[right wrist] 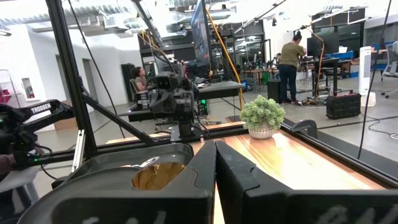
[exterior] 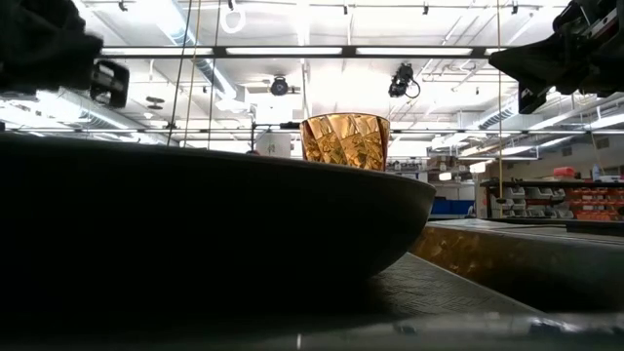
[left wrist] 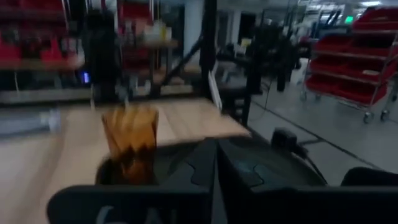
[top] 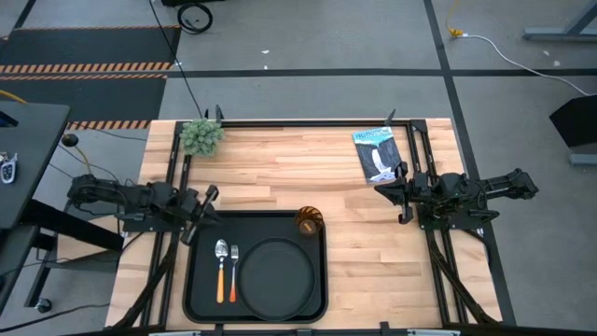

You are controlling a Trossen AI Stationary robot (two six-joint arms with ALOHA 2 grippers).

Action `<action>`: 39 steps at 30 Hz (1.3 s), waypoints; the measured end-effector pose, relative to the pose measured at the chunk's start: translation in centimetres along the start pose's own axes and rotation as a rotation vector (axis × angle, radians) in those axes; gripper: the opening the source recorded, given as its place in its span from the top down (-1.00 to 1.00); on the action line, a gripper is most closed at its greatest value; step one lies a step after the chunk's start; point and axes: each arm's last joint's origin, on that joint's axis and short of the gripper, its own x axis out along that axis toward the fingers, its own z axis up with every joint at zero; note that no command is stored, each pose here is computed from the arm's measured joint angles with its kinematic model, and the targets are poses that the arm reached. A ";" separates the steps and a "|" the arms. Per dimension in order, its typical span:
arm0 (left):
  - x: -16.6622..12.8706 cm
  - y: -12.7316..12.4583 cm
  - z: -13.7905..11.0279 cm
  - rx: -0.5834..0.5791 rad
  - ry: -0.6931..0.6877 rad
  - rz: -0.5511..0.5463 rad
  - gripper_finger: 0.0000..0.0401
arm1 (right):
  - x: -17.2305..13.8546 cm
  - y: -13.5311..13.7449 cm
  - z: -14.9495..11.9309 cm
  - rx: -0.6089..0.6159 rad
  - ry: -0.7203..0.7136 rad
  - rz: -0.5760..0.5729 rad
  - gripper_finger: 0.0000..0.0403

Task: Pick and place plate/cup/fork/spoon on tray
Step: Return to Home Position

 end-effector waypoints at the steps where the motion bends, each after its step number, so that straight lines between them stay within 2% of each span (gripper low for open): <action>1: 0.0 0.0 -0.3 -0.028 0.029 0.002 0.87 | 0.0 0.0 0.0 0.000 0.000 0.000 0.92; 8: 0.0 0.0 -0.4 -0.134 0.047 0.010 0.87 | 0.0 0.0 0.0 0.000 0.000 0.000 0.92; 39: 0.0 0.0 -0.1 -0.127 0.013 0.005 0.87 | 0.0 0.0 0.0 0.000 0.000 0.000 0.92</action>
